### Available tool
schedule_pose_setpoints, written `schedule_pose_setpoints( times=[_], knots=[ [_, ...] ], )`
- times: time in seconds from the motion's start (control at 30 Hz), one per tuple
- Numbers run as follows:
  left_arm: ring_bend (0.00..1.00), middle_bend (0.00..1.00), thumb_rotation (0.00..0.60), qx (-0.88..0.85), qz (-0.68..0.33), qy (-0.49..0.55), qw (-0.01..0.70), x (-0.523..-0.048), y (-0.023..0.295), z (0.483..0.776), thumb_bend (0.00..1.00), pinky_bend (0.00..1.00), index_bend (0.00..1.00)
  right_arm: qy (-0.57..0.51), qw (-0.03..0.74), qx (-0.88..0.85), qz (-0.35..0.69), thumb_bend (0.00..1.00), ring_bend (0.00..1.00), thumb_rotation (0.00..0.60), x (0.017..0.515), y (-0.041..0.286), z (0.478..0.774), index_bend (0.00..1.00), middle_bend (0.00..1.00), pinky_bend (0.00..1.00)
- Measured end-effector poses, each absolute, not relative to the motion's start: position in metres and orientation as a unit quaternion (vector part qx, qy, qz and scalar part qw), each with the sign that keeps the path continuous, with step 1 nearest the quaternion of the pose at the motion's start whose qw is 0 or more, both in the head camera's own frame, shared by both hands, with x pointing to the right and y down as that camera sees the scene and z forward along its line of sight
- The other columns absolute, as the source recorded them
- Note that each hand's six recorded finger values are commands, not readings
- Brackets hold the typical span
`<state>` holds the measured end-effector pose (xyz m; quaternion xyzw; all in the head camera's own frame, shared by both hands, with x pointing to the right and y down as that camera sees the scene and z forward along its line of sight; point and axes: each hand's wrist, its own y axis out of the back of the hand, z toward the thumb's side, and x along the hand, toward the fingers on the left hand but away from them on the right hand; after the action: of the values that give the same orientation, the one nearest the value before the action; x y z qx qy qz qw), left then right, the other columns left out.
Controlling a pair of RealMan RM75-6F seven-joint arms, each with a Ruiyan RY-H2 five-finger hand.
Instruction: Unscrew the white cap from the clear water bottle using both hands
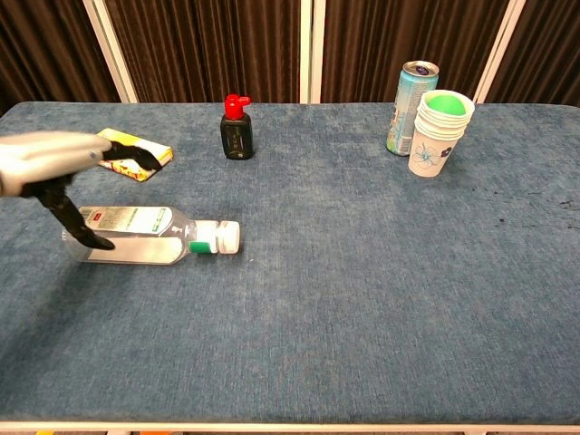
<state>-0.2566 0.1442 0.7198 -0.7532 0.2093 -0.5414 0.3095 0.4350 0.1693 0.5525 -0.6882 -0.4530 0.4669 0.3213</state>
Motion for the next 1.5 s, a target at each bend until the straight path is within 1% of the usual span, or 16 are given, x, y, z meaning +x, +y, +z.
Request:
schedule_pose_setpoints(
  times=[0.13,0.2,0.43,0.53,0.63,0.67,0.73,0.8,0.9,0.97,1.1,1.23,1.3,1.37,1.5],
  knots=[
    [0.11,0.17,0.6,-0.748,-0.549,0.209,0.308,-0.252,0.15,0.728,0.06,0.15,0.17,-0.452,0.318,-0.688,0.47,0.2,0.0,0.6,0.436,0.169,0.554,0.02,0.0,0.0],
    [0.14,0.2,0.6,-0.743,-0.554,0.216,0.308,-0.253,0.152,0.73,0.05,0.19,0.2,-0.452,0.317,-0.689,0.47,0.2,0.0,0.6,0.436,0.169,0.555,0.02,0.0,0.0],
    [0.22,0.27,0.6,-0.732,-0.559,0.24,0.307,-0.259,0.156,0.734,0.05,0.26,0.3,-0.448,0.316,-0.692,0.47,0.2,0.0,0.6,0.433,0.169,0.558,0.02,0.0,0.0],
    [0.27,0.32,0.6,-0.731,-0.558,0.243,0.308,-0.261,0.156,0.734,0.06,0.32,0.36,-0.446,0.316,-0.693,0.47,0.2,0.0,0.6,0.432,0.17,0.558,0.02,0.0,0.0],
    [0.37,0.42,0.6,-0.732,-0.553,0.249,0.31,-0.261,0.155,0.734,0.12,0.44,0.44,-0.445,0.315,-0.693,0.471,0.2,0.0,0.6,0.431,0.17,0.559,0.02,0.0,0.0],
    [0.4,0.45,0.6,-0.735,-0.548,0.251,0.309,-0.26,0.155,0.734,0.17,0.48,0.47,-0.445,0.315,-0.694,0.471,0.2,0.0,0.6,0.43,0.17,0.559,0.02,0.0,0.0],
    [0.43,0.49,0.6,-0.743,-0.538,0.257,0.303,-0.259,0.155,0.734,0.25,0.49,0.51,-0.443,0.316,-0.695,0.47,0.2,0.0,0.6,0.429,0.168,0.558,0.02,0.0,0.0],
    [0.47,0.54,0.6,-0.751,-0.526,0.263,0.3,-0.258,0.154,0.733,0.33,0.53,0.55,-0.44,0.32,-0.696,0.468,0.2,0.0,0.6,0.426,0.166,0.555,0.02,0.0,0.0],
    [0.52,0.57,0.6,-0.766,-0.503,0.273,0.292,-0.258,0.152,0.733,0.38,0.58,0.55,-0.439,0.325,-0.701,0.459,0.2,0.0,0.6,0.419,0.161,0.55,0.02,0.0,0.0],
    [0.53,0.59,0.6,-0.778,-0.485,0.282,0.282,-0.258,0.151,0.732,0.39,0.59,0.56,-0.438,0.326,-0.706,0.451,0.19,0.0,0.6,0.413,0.157,0.545,0.02,0.01,0.0],
    [0.54,0.6,0.6,-0.8,-0.444,0.314,0.253,-0.258,0.147,0.726,0.4,0.6,0.56,-0.44,0.321,-0.725,0.421,0.19,0.0,0.6,0.395,0.147,0.533,0.02,0.03,0.0],
    [0.54,0.59,0.6,-0.822,-0.379,0.368,0.213,-0.257,0.139,0.713,0.4,0.6,0.56,-0.437,0.309,-0.752,0.385,0.19,0.0,0.6,0.373,0.135,0.523,0.04,0.04,0.0],
    [0.54,0.59,0.6,-0.833,-0.334,0.397,0.192,-0.254,0.135,0.703,0.4,0.6,0.56,-0.428,0.298,-0.769,0.37,0.19,0.0,0.6,0.359,0.131,0.521,0.07,0.05,0.0],
    [0.54,0.59,0.6,-0.845,-0.28,0.423,0.171,-0.249,0.131,0.692,0.4,0.59,0.56,-0.421,0.279,-0.786,0.355,0.2,0.0,0.6,0.345,0.128,0.519,0.12,0.06,0.0],
    [0.53,0.59,0.6,-0.863,-0.207,0.433,0.16,-0.23,0.132,0.679,0.4,0.59,0.56,-0.397,0.212,-0.834,0.318,0.19,0.0,0.6,0.309,0.123,0.515,0.18,0.07,0.0]
  ],
)
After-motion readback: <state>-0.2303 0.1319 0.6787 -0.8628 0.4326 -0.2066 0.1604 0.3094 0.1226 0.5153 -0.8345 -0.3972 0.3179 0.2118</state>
